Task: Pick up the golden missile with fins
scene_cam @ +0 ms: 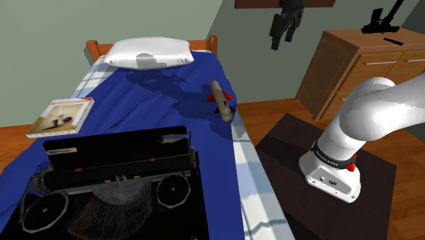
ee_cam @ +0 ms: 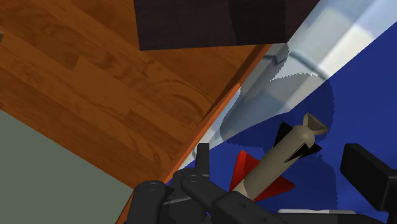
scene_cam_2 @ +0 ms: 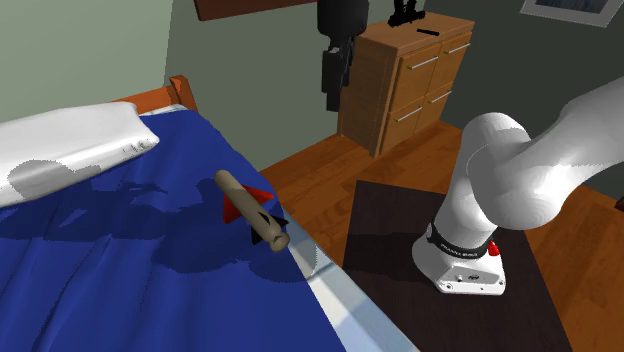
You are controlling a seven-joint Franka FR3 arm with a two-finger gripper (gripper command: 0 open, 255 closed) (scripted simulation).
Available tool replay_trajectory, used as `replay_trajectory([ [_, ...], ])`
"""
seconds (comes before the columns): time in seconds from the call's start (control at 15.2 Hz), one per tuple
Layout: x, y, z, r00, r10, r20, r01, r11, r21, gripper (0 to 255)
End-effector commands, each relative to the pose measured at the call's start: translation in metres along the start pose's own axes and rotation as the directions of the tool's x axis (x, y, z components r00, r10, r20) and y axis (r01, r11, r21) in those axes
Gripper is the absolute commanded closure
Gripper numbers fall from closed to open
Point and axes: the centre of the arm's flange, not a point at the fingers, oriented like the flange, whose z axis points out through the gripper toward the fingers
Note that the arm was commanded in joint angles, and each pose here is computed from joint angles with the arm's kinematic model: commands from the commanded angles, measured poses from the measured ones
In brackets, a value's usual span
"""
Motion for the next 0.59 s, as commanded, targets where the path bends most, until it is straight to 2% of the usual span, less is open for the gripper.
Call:
replay_trajectory([
  [0.0, 0.0, 0.0, 0.0, 1.0, 0.0, 0.0, 0.0, 1.0, 0.0, 0],
  [0.26, 0.028, -0.02, 0.041, 0.995, 0.095, 0.013, -0.095, 0.995, 0.007, 0],
  [0.53, 0.057, -0.037, 0.082, 0.982, 0.189, 0.027, -0.189, 0.982, 0.012, 0],
])
